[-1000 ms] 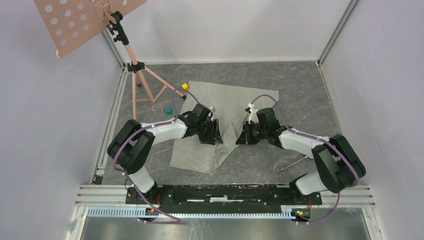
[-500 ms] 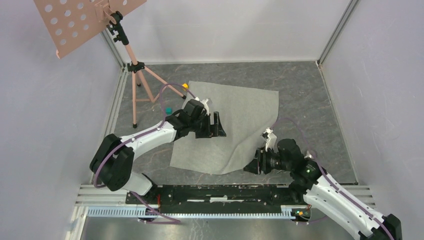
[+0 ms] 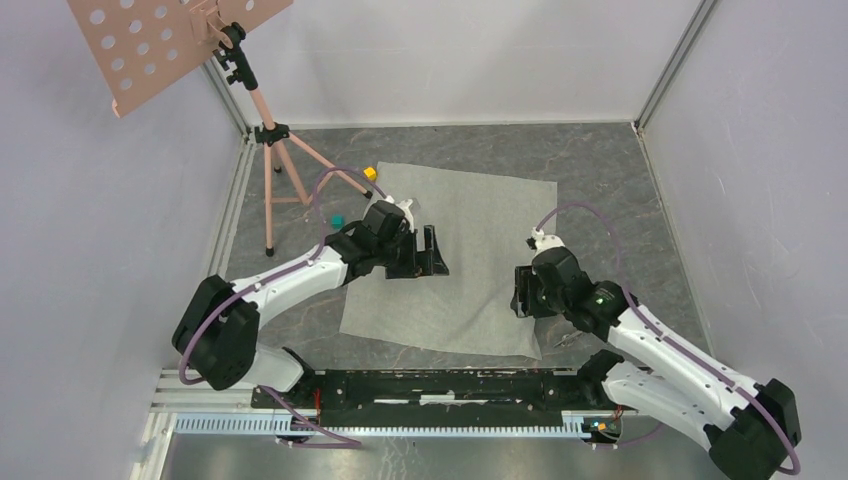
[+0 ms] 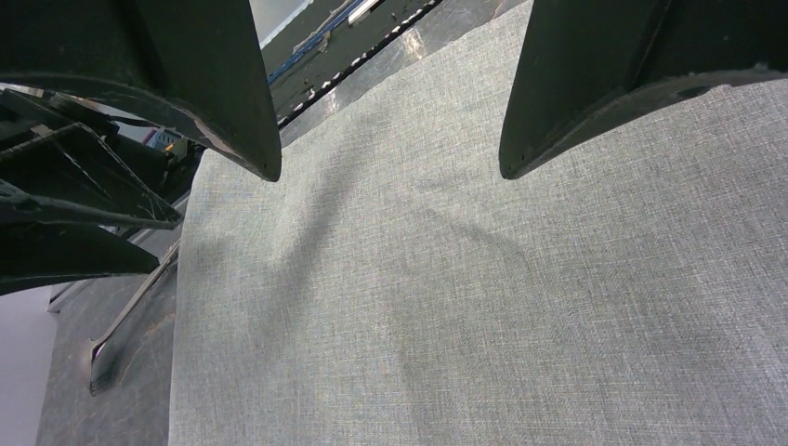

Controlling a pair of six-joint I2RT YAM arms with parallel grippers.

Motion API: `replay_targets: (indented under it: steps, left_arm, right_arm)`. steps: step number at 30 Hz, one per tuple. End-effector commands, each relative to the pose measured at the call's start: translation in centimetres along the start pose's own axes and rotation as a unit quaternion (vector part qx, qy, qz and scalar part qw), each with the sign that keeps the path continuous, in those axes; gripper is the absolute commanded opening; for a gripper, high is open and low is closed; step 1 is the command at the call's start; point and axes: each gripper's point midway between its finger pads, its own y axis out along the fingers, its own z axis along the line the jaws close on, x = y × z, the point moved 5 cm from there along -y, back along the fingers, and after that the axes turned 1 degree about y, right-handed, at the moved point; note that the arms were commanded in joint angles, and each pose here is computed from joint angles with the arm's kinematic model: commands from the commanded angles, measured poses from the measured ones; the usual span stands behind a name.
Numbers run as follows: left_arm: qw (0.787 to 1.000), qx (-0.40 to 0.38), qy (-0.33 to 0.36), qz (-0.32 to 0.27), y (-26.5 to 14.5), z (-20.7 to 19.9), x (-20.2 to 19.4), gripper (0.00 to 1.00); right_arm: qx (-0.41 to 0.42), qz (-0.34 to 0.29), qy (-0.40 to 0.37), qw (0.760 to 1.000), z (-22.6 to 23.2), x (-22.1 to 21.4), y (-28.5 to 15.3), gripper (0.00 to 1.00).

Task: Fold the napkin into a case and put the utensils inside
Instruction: Flatten out the crumpled napkin at the center of the board, then flatten the napkin at the center of the board.

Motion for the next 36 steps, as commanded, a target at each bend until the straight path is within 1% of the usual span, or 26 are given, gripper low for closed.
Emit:
replay_targets:
  steps: [1, 4, 8, 9, 11, 13, 17, 19, 21, 24, 26, 28, 30, 33, 36]
  left_arm:
    - [1.000, 0.001, 0.006, -0.013, -0.5, 0.2, -0.1, 0.94]
    - [1.000, 0.004, 0.004, -0.008, 0.1, 0.3, -0.1, 0.95]
    - [1.000, 0.006, 0.001, -0.010, 0.5, 0.4, 0.0, 0.96]
    - [1.000, 0.008, 0.001, -0.010, 0.5, 0.5, 0.0, 0.96]
    - [1.000, 0.012, 0.000, -0.013, 0.5, 0.7, 0.0, 0.96]
    - [1.000, 0.017, -0.001, -0.014, 0.4, 0.8, -0.1, 0.96]
    - [0.999, 0.033, -0.003, -0.016, 0.6, 1.4, -0.2, 0.96]
    - [0.999, 0.042, -0.006, -0.026, 0.5, 1.7, -0.1, 0.97]
    - [0.998, 0.047, -0.007, -0.033, 0.3, 1.8, 0.1, 0.98]
    - [0.997, 0.057, -0.011, -0.040, 0.1, 2.1, 0.3, 0.99]
    - [0.997, 0.061, -0.012, -0.043, 0.3, 2.3, 0.4, 1.00]
    - [0.997, 0.064, -0.014, -0.040, 0.6, 2.5, 0.5, 1.00]
    - [0.997, 0.064, -0.017, -0.033, 0.9, 2.6, 0.6, 1.00]
    - [0.997, 0.062, -0.022, -0.030, 1.3, 2.5, 0.7, 1.00]
    - [0.997, 0.065, -0.031, -0.040, 1.6, 2.3, 1.6, 1.00]
  right_arm:
    - [-0.015, 0.016, -0.051, 0.998, -0.7, -0.4, 1.4, 0.52]
    - [0.006, 0.041, -0.068, 0.997, -0.1, -0.9, 3.0, 0.52]
    - [0.091, 0.079, -0.088, 0.989, 2.6, -1.6, 5.2, 0.54]
    - [0.109, 0.080, -0.102, 0.986, 3.6, -1.4, 5.5, 0.55]
    - [0.137, 0.070, -0.118, 0.981, 5.3, -0.5, 6.0, 0.61]
    - [0.159, 0.062, -0.118, 0.978, 6.5, 0.2, 6.6, 0.66]
    - [0.169, 0.072, -0.112, 0.977, 7.4, 0.4, 8.6, 0.72]
    - [0.160, 0.083, -0.111, 0.977, 7.6, 0.9, 9.4, 0.72]
    - [0.151, 0.071, -0.121, 0.979, 8.0, 2.3, 9.3, 0.72]
    - [0.084, 0.028, -0.123, 0.988, 6.2, 5.2, 8.3, 0.75]
    - [0.065, 0.007, -0.085, 0.994, 4.0, 7.1, 7.7, 0.74]
    - [0.063, -0.014, -0.043, 0.997, 1.7, 8.6, 7.4, 0.71]
    - [0.050, -0.023, -0.024, 0.998, -0.3, 9.9, 7.4, 0.70]
    - [0.004, -0.023, -0.016, 1.000, -3.1, 11.5, 7.8, 0.70]
    - [-0.030, -0.047, 0.002, 0.998, -5.7, 13.8, 9.0, 0.69]
